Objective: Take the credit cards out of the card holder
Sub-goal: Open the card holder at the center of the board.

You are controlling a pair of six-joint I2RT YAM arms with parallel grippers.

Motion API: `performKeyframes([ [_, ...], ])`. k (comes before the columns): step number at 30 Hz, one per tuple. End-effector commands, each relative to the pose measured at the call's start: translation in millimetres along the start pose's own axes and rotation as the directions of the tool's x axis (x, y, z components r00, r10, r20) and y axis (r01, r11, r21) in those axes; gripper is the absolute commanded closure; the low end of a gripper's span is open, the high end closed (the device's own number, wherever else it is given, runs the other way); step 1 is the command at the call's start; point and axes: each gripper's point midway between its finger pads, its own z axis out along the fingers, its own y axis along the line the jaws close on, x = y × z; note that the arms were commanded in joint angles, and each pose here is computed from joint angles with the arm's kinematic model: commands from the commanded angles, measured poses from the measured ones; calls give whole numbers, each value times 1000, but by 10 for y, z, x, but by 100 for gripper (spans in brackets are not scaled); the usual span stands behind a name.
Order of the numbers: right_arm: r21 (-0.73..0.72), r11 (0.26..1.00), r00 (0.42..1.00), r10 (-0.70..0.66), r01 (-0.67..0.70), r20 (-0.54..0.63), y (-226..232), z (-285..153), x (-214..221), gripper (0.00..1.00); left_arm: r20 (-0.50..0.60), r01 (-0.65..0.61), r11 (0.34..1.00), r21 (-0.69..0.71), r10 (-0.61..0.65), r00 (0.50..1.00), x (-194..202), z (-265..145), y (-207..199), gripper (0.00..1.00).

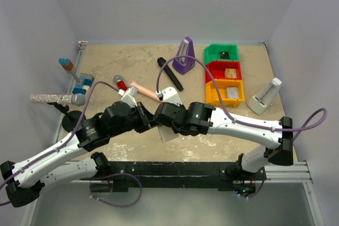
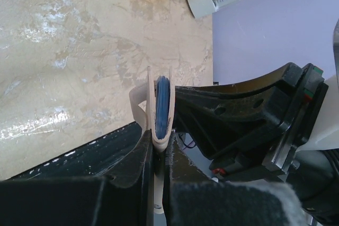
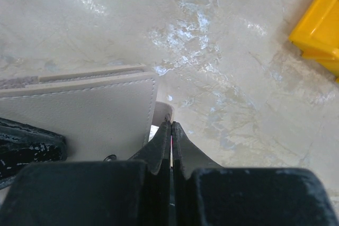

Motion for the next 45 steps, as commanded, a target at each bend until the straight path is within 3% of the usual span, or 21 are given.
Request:
performKeyframes([
  [1,26,999,999,26,-27,36,-117,-89,-56,100,19,18,995,101,-20,1000,-75,-82,-292,100],
  [5,5,998,996,59,-60,68,-209,-218,-90,98,41,4,998,66,-7,999,-100,-83,-196,100],
  [12,-81,987,976,148,-136,160,-487,-528,-57,64,69,-196,979,57,192,979,-61,4,66,100],
  [14,-189,977,971,140,-103,195,-415,-603,-52,49,75,-264,960,94,257,963,-17,26,112,100],
  [17,-441,897,945,163,-22,284,-134,-774,-48,40,128,-420,874,243,400,907,59,-10,-3,100],
  [20,-605,794,895,308,-54,324,-77,-1039,-73,37,235,-483,799,358,424,875,64,-177,-96,100],
  [23,-723,691,868,357,3,344,1,-1318,-78,38,274,-488,805,337,412,869,15,-202,17,100],
  [25,-763,645,883,334,42,331,112,-1405,-51,37,255,-494,798,345,426,868,57,-185,38,100],
  [29,-810,579,916,267,95,298,328,-1503,-10,38,215,-518,721,461,475,853,226,-190,-143,100],
  [33,-867,480,925,253,135,284,565,-1661,-42,43,189,-503,724,473,474,860,255,-135,-177,100],
  [35,-869,474,936,220,145,276,647,-1653,-40,44,185,-498,723,479,471,862,255,-123,-203,100],
  [38,-838,534,949,190,115,252,653,-1478,-6,45,192,-502,693,518,478,857,272,-173,-302,100],
  [45,-817,572,941,233,70,244,509,-1331,108,49,239,-527,600,602,494,836,314,-389,-429,100],
])
